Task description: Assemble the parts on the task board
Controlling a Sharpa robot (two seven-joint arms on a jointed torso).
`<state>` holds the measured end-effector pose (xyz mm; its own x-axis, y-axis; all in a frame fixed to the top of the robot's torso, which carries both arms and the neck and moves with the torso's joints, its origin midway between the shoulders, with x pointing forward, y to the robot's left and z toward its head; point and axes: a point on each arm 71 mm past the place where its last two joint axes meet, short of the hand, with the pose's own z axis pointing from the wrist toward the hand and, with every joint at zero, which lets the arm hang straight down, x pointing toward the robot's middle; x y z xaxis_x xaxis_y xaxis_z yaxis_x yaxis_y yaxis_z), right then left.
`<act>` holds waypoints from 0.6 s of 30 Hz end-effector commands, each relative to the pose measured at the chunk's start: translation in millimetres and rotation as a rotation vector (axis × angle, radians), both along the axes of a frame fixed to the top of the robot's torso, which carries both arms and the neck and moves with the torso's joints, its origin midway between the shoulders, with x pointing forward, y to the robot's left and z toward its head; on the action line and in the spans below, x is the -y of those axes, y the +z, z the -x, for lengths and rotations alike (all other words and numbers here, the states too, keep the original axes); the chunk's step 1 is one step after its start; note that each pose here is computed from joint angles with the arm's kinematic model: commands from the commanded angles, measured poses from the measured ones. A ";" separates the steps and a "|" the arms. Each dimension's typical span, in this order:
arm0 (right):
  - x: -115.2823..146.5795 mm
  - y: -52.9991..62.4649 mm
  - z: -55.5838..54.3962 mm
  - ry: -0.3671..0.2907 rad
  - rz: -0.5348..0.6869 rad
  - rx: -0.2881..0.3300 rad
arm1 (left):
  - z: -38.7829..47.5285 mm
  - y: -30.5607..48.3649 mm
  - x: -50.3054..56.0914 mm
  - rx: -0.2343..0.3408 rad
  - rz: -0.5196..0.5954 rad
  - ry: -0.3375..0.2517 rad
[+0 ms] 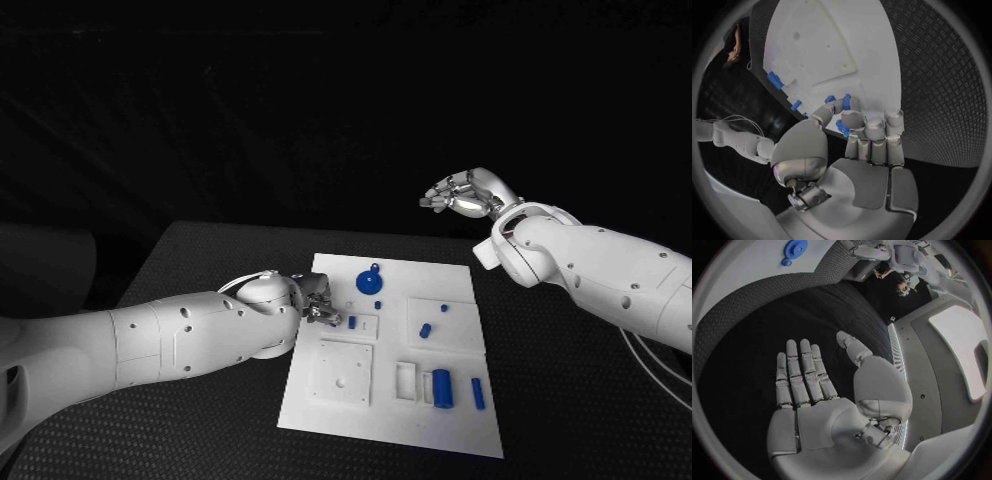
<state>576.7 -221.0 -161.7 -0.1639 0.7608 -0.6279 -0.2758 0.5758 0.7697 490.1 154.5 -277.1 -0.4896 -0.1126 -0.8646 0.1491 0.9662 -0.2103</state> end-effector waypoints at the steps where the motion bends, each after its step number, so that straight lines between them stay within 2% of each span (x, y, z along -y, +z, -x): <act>1: -1.8 0.2 0.3 0.018 -0.002 0.001 | 8.6 -12.4 3.5 -0.081 -0.039 -0.029; 18: -2.4 0.1 0.3 0.020 -0.002 0.000 | 7.4 -12.0 8.9 -0.072 -0.039 -0.038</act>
<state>576.8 -220.5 -161.8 -0.1655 0.7609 -0.6274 -0.2759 0.5751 0.7702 491.5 152.0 -276.8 -0.4968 -0.0995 -0.8622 0.1502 0.9686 -0.1983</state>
